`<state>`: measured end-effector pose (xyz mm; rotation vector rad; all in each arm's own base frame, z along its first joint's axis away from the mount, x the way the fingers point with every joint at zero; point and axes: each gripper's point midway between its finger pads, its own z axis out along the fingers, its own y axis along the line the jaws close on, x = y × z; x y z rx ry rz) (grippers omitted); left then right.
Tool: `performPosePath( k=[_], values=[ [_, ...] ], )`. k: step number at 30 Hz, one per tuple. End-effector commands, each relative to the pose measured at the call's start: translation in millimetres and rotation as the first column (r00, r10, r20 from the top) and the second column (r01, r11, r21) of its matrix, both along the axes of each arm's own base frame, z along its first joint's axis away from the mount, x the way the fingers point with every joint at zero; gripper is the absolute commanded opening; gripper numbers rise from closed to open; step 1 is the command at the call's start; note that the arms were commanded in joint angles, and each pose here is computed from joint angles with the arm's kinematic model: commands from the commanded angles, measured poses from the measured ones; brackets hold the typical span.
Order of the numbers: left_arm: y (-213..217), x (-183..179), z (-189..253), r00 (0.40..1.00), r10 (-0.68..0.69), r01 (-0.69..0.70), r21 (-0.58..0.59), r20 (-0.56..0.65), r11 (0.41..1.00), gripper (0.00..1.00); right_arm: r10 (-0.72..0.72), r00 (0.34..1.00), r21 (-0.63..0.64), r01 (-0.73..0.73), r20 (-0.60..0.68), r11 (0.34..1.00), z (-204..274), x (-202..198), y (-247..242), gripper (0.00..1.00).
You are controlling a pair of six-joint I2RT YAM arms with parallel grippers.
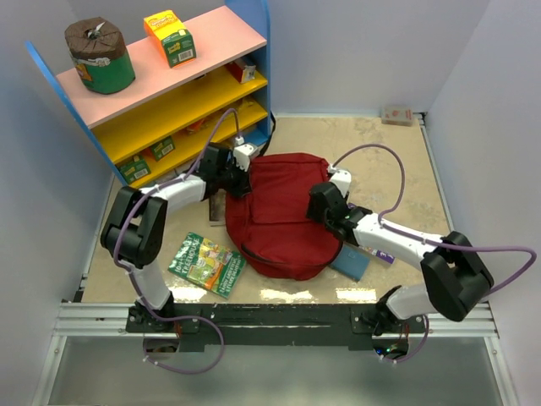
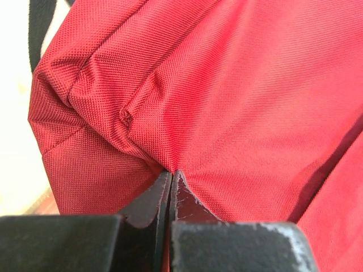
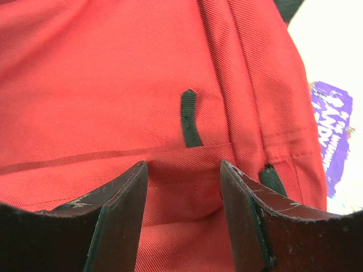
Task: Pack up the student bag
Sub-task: Adjust the student bag at the center of the board.
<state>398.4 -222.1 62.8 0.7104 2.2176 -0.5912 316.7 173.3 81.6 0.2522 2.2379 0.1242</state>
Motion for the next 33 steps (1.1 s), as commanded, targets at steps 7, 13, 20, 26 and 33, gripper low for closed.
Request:
performPosePath(
  k=[7,13,20,26,33],
  values=[
    [4.6,-23.3,36.5,0.999,-0.004,0.006,-0.03,0.048,1.0,0.0,-0.095,0.995,-0.025,0.094,-0.041,0.995,-8.2,-25.8,-34.1,0.55],
    [22.3,-48.3,16.9,1.0,-0.018,0.017,0.042,0.023,0.999,0.0,-0.099,0.995,-0.027,0.098,-0.031,0.995,-2.9,-14.5,-31.6,0.51],
    [50.4,-92.1,29.3,0.998,-0.026,0.02,0.108,0.05,0.994,0.0,-0.076,0.997,0.058,0.076,0.005,0.995,5.3,0.7,-21.3,0.17],
    [53.7,-117.3,43.0,0.995,-0.095,0.093,0.118,0.015,0.989,0.12,-0.027,1.0,0.086,0.028,-0.006,0.996,-0.1,9.0,-6.1,0.04],
    [38.1,-160.1,61.9,0.947,-0.319,0.321,0.05,-0.044,0.946,0.56,0.02,0.999,0.093,-0.023,0.034,0.995,6.9,18.0,2.0,0.0]
  ],
)
